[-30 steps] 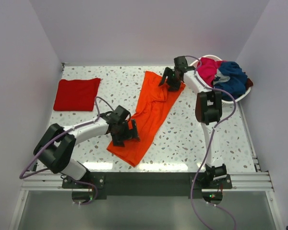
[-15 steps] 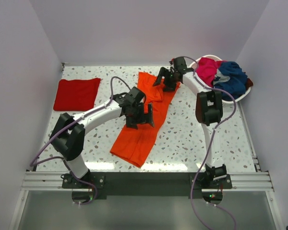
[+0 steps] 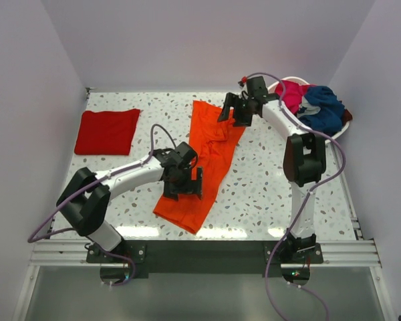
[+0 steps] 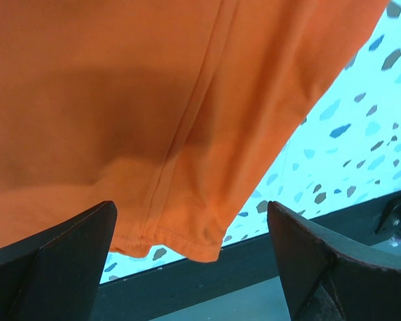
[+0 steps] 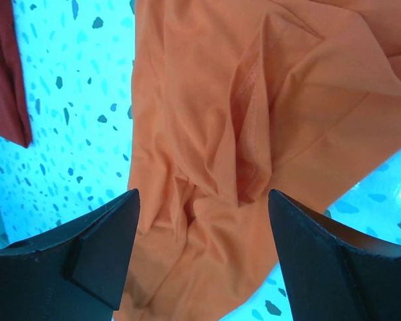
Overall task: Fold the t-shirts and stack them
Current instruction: Fold the tshirt
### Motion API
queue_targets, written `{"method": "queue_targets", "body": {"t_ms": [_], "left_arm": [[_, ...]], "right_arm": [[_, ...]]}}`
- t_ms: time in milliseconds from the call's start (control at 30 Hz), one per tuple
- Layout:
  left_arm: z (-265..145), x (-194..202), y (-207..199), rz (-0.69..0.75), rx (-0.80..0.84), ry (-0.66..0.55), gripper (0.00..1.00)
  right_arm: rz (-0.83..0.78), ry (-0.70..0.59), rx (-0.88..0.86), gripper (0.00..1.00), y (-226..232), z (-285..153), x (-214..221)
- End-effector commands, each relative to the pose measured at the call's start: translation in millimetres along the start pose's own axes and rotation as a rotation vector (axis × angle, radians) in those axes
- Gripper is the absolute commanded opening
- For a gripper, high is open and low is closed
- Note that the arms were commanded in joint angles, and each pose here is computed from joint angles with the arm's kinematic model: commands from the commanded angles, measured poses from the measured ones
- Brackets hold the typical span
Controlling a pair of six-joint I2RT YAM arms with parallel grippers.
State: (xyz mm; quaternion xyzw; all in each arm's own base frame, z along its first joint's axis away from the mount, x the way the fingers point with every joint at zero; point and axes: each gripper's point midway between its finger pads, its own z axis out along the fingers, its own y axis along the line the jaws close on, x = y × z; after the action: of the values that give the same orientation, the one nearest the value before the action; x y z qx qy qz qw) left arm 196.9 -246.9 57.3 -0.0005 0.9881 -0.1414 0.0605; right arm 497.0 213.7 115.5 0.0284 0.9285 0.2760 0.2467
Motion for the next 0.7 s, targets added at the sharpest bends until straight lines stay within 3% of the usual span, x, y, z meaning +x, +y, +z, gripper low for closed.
{"method": "queue_targets", "body": {"t_ms": [0,233,667], "left_arm": [[-5,4,-11,0.011,0.085,-0.036,1.0],[9,17,-24,0.077,0.156,0.061,1.0],[27,24,-48,0.127,0.235,0.205,1.0]], "right_arm": [[-0.06,-0.014,0.045,0.81,-2,-13,4],[-0.042,0.093,0.104,0.81,-31,16,36],[-0.037,0.12,0.232,0.8,-65,52,33]]}}
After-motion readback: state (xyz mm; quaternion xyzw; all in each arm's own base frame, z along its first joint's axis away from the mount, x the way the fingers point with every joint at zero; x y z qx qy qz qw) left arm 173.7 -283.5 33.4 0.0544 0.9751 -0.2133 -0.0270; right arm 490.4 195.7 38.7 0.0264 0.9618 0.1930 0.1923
